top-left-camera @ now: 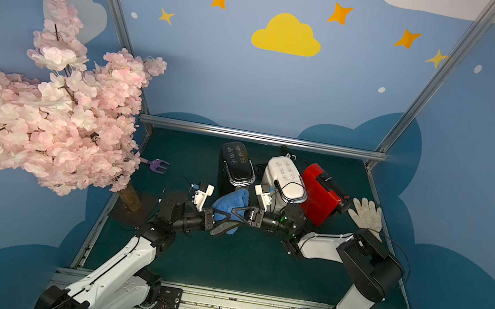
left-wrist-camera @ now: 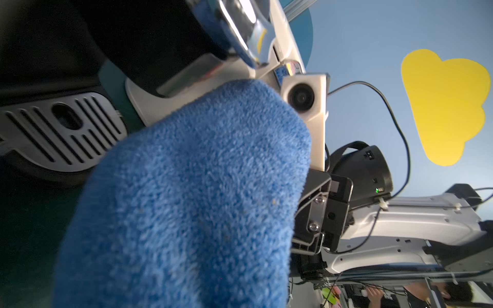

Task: Wipe the surface of a coffee machine
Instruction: Adjust the cleaning item, then wipe the dirt from the surface of the coffee machine.

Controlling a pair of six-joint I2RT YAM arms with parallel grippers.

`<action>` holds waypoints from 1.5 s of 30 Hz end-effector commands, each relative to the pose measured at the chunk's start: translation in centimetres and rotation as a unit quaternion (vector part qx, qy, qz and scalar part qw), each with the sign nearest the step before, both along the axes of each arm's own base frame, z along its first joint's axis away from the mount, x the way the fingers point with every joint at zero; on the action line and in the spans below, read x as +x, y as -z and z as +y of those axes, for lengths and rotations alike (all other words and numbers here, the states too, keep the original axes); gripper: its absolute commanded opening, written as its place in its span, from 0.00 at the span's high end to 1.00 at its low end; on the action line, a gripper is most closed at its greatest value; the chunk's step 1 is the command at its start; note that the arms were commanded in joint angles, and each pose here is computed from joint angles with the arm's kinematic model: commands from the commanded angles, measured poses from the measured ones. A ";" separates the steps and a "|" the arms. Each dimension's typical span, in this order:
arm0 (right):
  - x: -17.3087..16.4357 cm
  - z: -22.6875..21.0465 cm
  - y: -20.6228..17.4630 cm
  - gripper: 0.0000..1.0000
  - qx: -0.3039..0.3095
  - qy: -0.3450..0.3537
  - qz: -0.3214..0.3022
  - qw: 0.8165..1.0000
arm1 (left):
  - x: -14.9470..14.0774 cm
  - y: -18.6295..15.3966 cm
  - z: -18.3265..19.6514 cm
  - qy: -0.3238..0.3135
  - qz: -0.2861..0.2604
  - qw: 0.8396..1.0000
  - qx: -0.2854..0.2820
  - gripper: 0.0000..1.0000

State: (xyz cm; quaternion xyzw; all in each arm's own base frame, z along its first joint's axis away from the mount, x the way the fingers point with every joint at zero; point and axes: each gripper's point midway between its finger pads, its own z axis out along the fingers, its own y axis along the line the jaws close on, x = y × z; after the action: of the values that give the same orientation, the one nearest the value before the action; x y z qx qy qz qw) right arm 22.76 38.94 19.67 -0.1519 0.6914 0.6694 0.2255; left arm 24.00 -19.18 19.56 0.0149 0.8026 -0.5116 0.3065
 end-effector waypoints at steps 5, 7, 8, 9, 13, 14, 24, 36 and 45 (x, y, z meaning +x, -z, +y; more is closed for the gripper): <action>0.5 -3.5 5.3 0.63 -0.146 0.071 0.007 0.987 | 1.2 -0.8 5.5 -0.114 -0.006 0.992 0.046 0.97; 0.2 -4.2 6.1 0.63 -0.175 0.073 0.004 0.982 | 1.7 -1.0 6.6 -0.141 -0.003 0.989 0.050 0.97; 0.1 -4.5 6.4 0.63 -0.188 0.074 0.002 0.979 | 2.0 -1.1 7.0 -0.152 -0.002 0.987 0.051 0.97; -0.2 -4.7 6.4 0.63 -0.199 0.068 -0.002 0.978 | 2.3 -1.1 7.3 -0.161 0.000 0.986 0.051 0.97; -0.9 -5.3 6.8 0.64 -0.237 0.052 -0.025 0.970 | 4.0 -1.9 6.9 -0.158 0.009 0.987 0.037 0.97; -0.9 -5.5 7.0 0.64 -0.245 0.050 -0.026 0.968 | 4.4 -2.2 6.4 -0.150 0.011 0.988 0.029 0.97; -1.5 -6.6 8.3 0.66 -0.302 0.019 -0.086 0.949 | 9.1 -2.4 4.0 -0.123 -0.018 0.989 0.078 0.97; -2.2 -6.7 8.1 0.67 -0.300 0.001 -0.093 0.949 | 12.0 4.5 3.7 -0.147 0.047 0.984 0.091 0.97; -2.1 -7.3 4.7 0.67 -0.318 0.004 -0.107 0.942 | 13.8 5.7 1.5 -0.119 0.065 0.988 0.069 0.97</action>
State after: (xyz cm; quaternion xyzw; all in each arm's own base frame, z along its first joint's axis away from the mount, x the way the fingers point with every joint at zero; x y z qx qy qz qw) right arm 20.64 32.32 13.54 -0.2741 0.8378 0.4105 0.2335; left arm 36.40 -16.60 11.21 -0.1158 0.8696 -0.3897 0.2801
